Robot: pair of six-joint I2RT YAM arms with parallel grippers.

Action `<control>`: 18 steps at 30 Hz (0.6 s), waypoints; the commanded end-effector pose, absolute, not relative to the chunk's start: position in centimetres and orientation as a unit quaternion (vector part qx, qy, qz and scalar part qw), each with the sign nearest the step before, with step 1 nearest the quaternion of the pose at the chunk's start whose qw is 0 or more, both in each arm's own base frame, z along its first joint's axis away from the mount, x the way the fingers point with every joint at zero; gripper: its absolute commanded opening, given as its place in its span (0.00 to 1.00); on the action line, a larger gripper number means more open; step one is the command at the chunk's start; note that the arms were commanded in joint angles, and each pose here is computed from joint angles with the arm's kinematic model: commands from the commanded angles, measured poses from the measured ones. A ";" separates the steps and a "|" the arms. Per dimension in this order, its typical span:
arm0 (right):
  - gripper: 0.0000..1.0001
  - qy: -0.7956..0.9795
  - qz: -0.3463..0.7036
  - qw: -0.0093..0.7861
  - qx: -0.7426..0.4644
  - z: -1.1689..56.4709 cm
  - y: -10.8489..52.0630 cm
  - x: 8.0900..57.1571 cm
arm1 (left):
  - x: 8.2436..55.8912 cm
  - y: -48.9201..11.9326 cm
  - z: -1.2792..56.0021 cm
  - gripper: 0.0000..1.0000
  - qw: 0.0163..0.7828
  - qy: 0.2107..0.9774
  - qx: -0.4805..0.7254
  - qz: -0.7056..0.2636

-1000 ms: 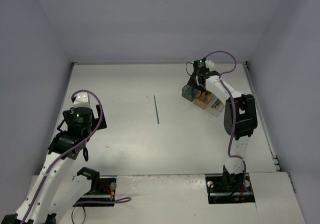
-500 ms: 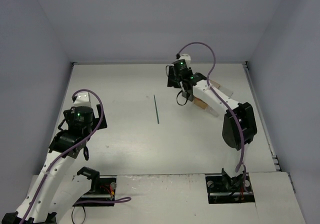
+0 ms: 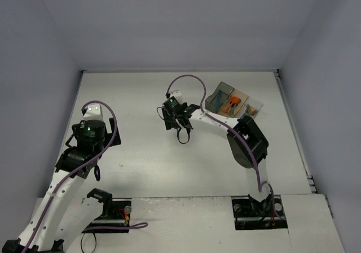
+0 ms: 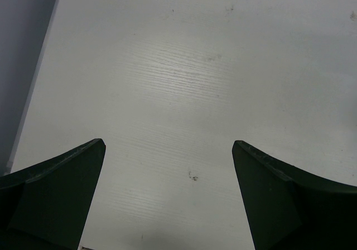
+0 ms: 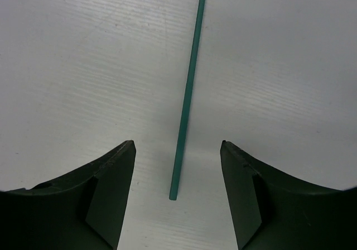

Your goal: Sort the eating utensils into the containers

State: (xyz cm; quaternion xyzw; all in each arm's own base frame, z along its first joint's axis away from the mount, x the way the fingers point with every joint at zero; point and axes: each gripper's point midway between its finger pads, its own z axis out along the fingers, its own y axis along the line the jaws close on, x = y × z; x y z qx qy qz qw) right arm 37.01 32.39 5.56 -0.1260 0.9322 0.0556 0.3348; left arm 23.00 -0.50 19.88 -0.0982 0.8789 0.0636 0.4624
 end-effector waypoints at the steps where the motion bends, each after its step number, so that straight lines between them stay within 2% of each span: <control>1: 0.58 0.931 0.050 0.346 -0.105 5.2 32.7 37.8 | 23.7 -0.6 21.0 0.97 0.483 0.867 -0.105 0.058; 13: 0.39 0.941 0.032 0.322 -0.101 1.8 32.5 37.6 | 23.7 -0.7 21.0 0.97 0.483 0.867 -0.104 0.056; 18: 0.28 0.946 0.031 0.308 -0.100 0.5 32.4 37.2 | 23.6 -0.6 21.1 0.97 0.485 0.867 -0.104 0.056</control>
